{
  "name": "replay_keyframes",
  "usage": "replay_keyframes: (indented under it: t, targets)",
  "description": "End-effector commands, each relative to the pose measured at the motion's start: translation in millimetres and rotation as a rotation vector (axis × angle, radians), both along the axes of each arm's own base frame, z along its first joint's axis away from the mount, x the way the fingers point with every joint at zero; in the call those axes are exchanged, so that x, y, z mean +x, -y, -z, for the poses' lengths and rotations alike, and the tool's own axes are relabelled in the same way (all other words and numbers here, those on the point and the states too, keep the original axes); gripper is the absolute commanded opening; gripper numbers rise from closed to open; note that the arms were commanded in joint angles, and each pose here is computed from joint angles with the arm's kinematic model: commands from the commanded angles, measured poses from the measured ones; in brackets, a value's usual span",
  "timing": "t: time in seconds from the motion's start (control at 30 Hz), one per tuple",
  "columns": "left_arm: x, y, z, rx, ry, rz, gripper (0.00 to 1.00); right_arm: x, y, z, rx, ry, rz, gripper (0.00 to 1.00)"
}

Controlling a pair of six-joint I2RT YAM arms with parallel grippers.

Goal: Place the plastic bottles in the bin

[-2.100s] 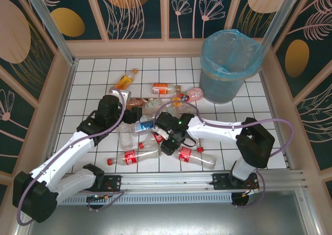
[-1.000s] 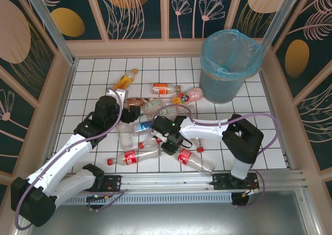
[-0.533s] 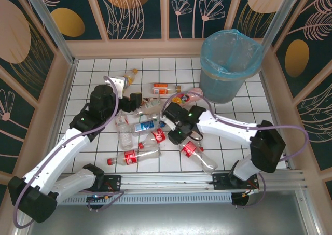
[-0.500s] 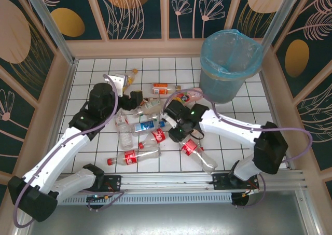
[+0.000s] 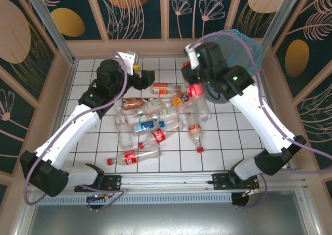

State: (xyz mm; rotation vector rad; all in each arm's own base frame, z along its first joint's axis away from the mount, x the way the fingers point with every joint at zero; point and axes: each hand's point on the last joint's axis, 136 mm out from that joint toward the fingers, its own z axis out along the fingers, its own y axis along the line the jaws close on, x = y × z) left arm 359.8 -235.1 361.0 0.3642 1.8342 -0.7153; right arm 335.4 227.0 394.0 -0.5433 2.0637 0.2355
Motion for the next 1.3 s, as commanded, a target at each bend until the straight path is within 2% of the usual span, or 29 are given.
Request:
replay_keyframes:
  t: [0.0,0.23,0.37,0.5,0.6,0.77,0.93,1.03,1.27]
  targets:
    - [5,10,-64,-0.098,0.138,0.033,0.78,29,22,-76,0.054,0.249,0.093,0.0]
    - [19,28,-95,-0.154,0.179,0.086,0.78,47,83,-209,0.122,0.716,0.357,0.0]
    - [23,30,-88,-0.16,0.175,0.087,0.78,55,125,-232,0.089,0.921,0.542,0.0]
    - [25,33,-78,-0.152,0.158,0.09,0.79,83,150,-202,0.083,0.989,0.629,0.0]
    - [25,34,-70,-0.138,0.146,0.096,0.79,106,166,-173,0.094,0.984,0.674,0.0]
    - [25,30,-53,-0.115,0.126,0.078,0.8,158,181,-114,0.192,0.86,0.621,0.0]
    - [24,28,-38,-0.103,0.103,0.072,0.81,202,182,-50,0.196,0.73,0.546,0.0]
    - [24,28,-29,-0.095,0.091,0.068,0.81,200,164,-40,0.184,0.74,0.451,0.0]
    - [26,29,-11,-0.082,0.058,0.067,0.81,187,142,-26,0.143,0.748,0.435,0.0]
